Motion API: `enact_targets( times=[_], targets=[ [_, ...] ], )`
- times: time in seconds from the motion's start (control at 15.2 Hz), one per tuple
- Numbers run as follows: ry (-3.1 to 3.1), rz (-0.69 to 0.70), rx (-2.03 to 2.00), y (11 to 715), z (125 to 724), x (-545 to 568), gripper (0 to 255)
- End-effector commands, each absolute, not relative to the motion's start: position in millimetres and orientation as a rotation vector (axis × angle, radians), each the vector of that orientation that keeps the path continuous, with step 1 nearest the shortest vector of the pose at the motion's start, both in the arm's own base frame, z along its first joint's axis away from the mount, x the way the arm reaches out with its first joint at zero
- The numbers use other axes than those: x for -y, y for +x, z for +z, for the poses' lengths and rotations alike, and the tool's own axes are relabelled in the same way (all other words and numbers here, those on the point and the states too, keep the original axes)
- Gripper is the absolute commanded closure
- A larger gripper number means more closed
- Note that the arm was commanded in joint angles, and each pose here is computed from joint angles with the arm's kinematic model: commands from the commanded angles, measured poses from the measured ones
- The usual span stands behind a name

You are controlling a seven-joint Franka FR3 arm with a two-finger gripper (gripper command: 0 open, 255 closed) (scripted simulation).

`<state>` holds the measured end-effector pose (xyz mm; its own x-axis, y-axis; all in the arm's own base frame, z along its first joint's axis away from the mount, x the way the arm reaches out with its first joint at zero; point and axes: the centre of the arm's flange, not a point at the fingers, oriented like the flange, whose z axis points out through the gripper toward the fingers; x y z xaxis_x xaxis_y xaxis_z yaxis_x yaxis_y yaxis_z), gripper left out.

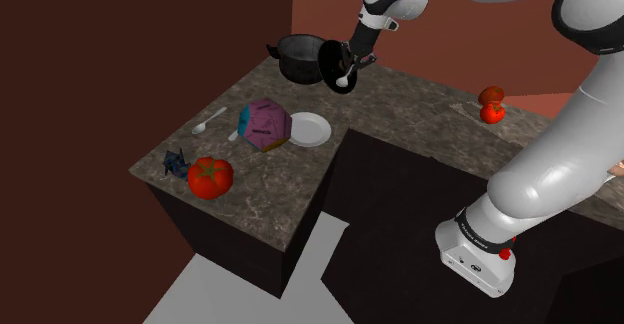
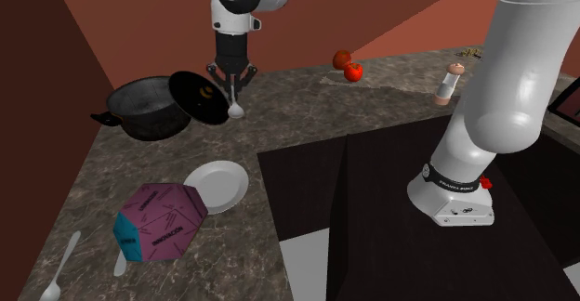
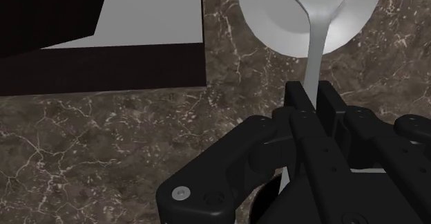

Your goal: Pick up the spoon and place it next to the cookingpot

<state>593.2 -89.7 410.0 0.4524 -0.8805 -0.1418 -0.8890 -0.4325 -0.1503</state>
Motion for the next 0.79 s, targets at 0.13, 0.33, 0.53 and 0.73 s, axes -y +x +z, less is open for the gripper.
enact_targets(
  times=[0.13,0.33,0.53,0.73],
  targets=[
    [-2.499,0.062,-1.543,602.2,411.5,139.7,255],
    [-2.499,0.062,-1.543,609.2,411.5,178.7,255],
    [-2.499,0.062,-1.543,616.3,411.6,217.7,255],
    [-2.499,0.062,-1.543,623.4,411.6,256.6,255]
  ],
)
